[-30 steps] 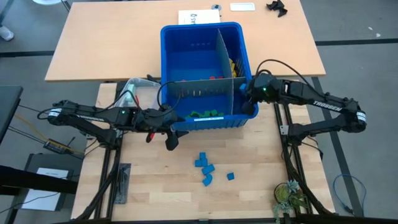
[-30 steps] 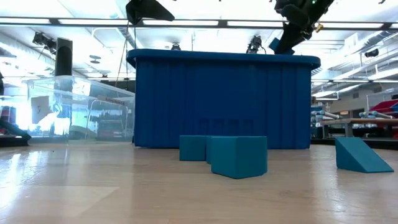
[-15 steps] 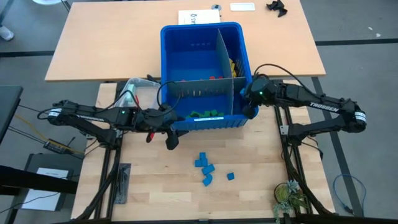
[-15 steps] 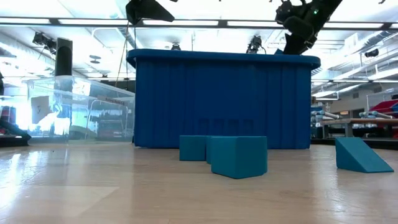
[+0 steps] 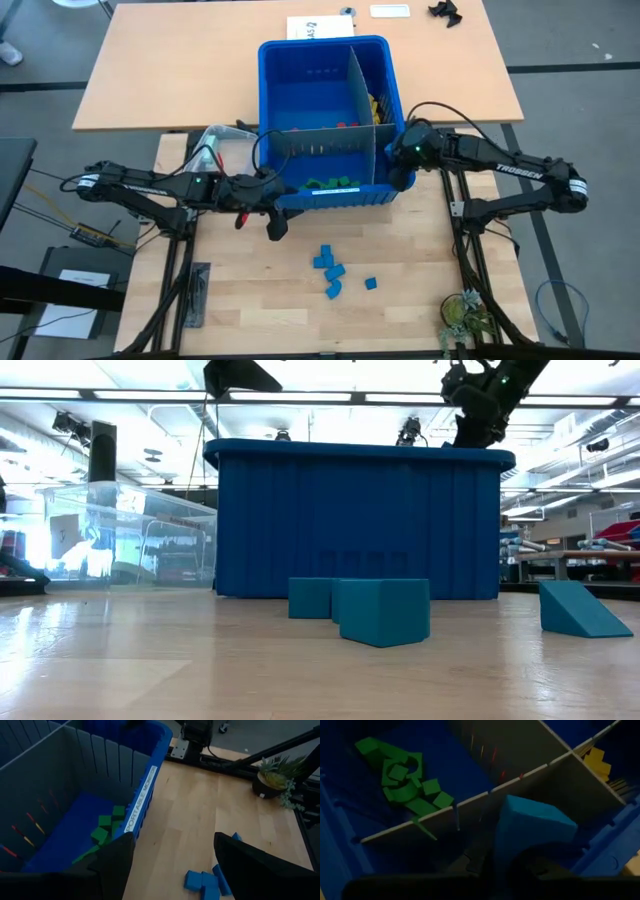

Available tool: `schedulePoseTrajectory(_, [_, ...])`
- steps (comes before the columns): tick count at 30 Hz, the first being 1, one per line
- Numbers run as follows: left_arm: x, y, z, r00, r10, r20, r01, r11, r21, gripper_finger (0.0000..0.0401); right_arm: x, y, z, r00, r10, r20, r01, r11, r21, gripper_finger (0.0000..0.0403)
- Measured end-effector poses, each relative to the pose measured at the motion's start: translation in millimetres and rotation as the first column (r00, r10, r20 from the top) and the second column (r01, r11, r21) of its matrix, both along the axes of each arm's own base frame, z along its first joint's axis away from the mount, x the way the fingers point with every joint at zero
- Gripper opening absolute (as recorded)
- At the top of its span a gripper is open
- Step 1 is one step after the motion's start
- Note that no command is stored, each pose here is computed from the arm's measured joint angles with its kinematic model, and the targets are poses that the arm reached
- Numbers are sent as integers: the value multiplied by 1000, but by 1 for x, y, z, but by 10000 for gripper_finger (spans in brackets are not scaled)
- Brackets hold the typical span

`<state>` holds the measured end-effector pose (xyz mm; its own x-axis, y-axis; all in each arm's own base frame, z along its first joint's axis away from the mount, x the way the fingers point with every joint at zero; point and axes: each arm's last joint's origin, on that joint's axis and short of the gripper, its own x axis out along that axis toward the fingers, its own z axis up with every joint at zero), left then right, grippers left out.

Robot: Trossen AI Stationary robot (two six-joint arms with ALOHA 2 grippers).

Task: Sort blocks
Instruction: Put the blue block into the blue bin

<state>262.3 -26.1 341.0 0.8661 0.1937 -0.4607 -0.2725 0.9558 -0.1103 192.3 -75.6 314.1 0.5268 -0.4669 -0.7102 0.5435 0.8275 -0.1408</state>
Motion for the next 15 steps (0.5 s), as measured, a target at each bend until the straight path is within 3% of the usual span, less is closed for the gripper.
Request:
schedulePoseTrajectory(9, [-1, -3, 0, 1000, -14, -6, 14, 1000, 12, 284, 2, 6, 11, 996, 91, -22, -92, 993, -74, 168])
schedulePoseTrajectory(15, [-2, -3, -2, 1000, -7, -24, 7, 1000, 8, 284, -3, 35, 33, 975, 222, 25, -220, 973, -65, 223])
